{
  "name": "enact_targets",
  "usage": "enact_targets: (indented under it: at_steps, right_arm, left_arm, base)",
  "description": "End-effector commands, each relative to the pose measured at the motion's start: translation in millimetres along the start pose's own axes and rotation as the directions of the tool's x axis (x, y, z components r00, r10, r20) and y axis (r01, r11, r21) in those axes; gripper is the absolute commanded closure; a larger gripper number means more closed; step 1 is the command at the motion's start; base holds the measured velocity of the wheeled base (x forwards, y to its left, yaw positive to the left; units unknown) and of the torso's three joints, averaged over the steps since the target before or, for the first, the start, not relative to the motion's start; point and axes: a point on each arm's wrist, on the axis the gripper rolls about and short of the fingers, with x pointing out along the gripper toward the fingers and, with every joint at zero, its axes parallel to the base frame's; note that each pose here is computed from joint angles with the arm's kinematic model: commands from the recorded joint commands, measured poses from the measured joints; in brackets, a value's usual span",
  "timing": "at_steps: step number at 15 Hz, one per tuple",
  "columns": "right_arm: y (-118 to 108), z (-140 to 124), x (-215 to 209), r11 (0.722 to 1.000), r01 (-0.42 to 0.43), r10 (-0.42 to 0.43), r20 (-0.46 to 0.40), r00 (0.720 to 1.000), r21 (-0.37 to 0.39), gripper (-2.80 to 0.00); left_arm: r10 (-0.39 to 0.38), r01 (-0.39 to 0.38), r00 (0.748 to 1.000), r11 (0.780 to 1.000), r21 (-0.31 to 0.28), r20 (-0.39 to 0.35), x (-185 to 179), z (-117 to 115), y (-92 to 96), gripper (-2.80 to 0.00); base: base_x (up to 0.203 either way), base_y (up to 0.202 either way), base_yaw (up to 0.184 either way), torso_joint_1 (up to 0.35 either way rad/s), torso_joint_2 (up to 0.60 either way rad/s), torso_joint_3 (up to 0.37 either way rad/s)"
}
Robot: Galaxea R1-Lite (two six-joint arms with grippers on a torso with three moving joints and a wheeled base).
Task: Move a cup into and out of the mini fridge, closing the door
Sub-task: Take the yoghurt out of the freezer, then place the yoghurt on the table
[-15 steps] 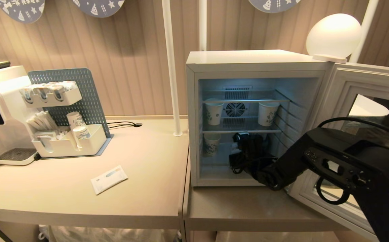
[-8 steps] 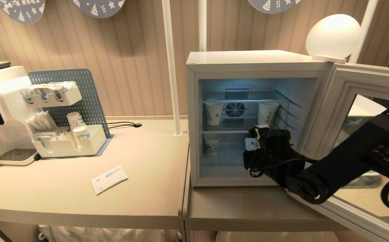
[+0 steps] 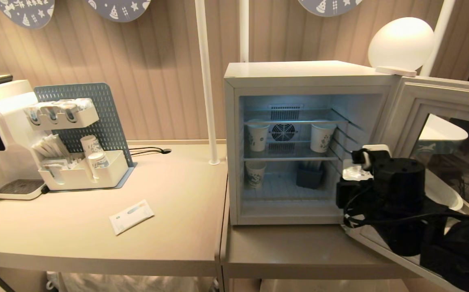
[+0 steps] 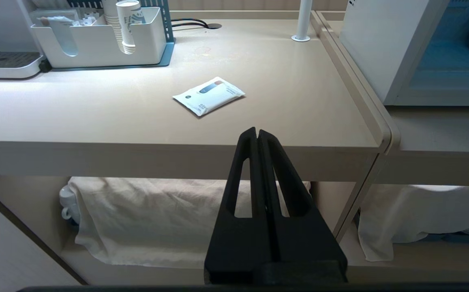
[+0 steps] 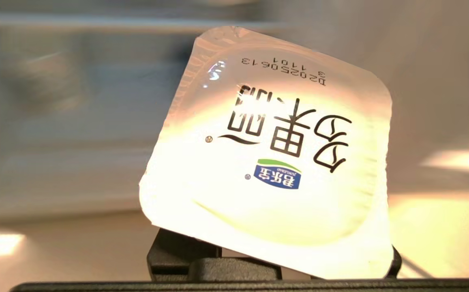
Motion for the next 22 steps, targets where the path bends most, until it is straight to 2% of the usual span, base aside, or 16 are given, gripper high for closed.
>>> enact_targets:
  at_steps: [1,3,10,11,13,14,15,17,19,22]
  right_arm:
    - [-19.5,12.2,-21.9,0.987,0.153,-0.156,0.055,0.986,0.049,0.0]
    - [-30.9,14.5,-38.8,0.971,0.226,-0.232,0.075,0.97,0.075,0.0]
    - [-58.9,16.1,-77.2,0.968,0.214,-0.23,0.123,0.965,0.129,0.0]
    - [-59.9,15.4,-85.6,0.975,0.179,-0.197,0.137,0.971,0.133,0.0]
    - [-61.8,12.8,-114.5,0.992,-0.02,-0.004,0.189,0.982,0.125,0.0]
    - [-66.7,10.2,-125.6,0.987,-0.117,0.092,0.207,0.974,0.113,0.0]
    - [-73.5,7.9,-134.8,0.978,-0.179,0.154,0.215,0.964,0.104,0.0]
    - [-87.3,3.7,-148.8,0.971,-0.224,0.204,0.201,0.958,0.08,0.0]
    - [-101.9,-0.7,-157.2,0.978,-0.196,0.182,0.176,0.967,0.07,0.0]
    - [-125.0,-3.7,-159.2,0.992,-0.051,0.031,0.169,0.985,0.117,0.0]
  left_arm:
    - [0.001,-0.001,1.0,1.0,0.0,-0.002,0.1,0.0,0.0,0.0]
    - [0.001,-0.001,1.0,1.0,0.001,-0.002,0.1,0.0,0.0,0.0]
    - [0.001,-0.001,1.0,1.0,0.001,-0.002,0.1,0.0,0.0,0.0]
    - [0.001,-0.001,1.0,1.0,0.001,-0.002,0.1,0.0,0.0,0.0]
    - [0.001,-0.001,1.0,1.0,0.001,-0.002,0.1,0.0,0.0,0.0]
    - [0.001,-0.001,1.0,1.0,0.001,-0.002,0.1,0.0,0.0,0.0]
    - [0.001,-0.001,1.0,1.0,0.001,-0.002,0.1,0.0,0.0,0.0]
    - [0.001,-0.001,1.0,1.0,0.003,-0.002,0.1,0.0,0.0,0.0]
    - [0.001,-0.001,1.0,1.0,0.003,-0.002,0.1,0.0,0.0,0.0]
    - [-0.001,0.001,1.0,1.0,0.006,-0.003,0.1,-0.1,0.0,0.0]
  base:
    - [0.0,0.0,0.0,0.0,0.0,0.0]
    - [0.0,0.0,0.0,0.0,0.0,0.0]
    - [0.0,0.0,0.0,0.0,0.0,0.0]
    - [0.0,0.0,0.0,0.0,0.0,0.0]
    - [0.0,0.0,0.0,0.0,0.0,0.0]
    - [0.0,0.0,0.0,0.0,0.0,0.0]
    - [0.0,0.0,0.0,0.0,0.0,0.0]
    - [0.0,0.0,0.0,0.0,0.0,0.0]
    - [0.0,0.0,0.0,0.0,0.0,0.0]
    - [0.0,0.0,0.0,0.0,0.0,0.0]
